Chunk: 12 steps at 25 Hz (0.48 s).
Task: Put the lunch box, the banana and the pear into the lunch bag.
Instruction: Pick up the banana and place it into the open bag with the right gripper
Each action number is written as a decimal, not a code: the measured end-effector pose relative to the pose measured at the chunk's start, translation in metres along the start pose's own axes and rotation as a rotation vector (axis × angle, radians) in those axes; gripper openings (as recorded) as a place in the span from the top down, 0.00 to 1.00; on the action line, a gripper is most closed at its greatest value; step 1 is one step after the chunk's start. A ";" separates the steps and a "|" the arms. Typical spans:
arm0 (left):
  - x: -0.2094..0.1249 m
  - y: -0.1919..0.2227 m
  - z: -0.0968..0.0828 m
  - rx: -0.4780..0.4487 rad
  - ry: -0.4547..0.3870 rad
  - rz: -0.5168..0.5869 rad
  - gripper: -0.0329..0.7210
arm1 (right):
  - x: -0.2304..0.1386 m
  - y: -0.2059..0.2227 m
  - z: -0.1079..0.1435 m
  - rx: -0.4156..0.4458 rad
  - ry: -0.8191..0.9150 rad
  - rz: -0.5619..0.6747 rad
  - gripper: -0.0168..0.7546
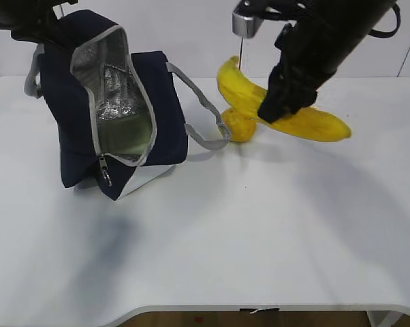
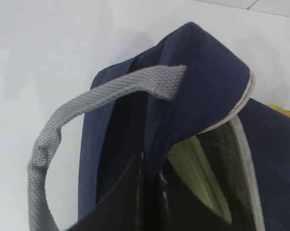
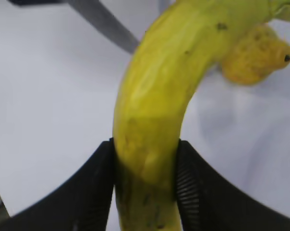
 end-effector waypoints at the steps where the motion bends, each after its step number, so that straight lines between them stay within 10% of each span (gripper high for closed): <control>1: 0.000 0.000 -0.001 -0.003 -0.003 0.000 0.96 | 0.010 -0.003 0.002 0.012 0.023 -0.052 0.57; 12: -0.003 0.001 -0.025 -0.083 -0.042 0.003 0.96 | 0.109 -0.045 -0.003 0.137 0.408 -0.656 0.57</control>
Point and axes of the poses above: a point on each arm's last joint axis where the gripper is mounted, y pointing out along that axis toward the gripper, z along the wrist's bending axis when the last joint is at zero, x = y × z, the point moved 8 cm from there along y, pointing out along that axis toward the gripper, and after that the axes turned 4 degrees about y, right-handed, at the moved point
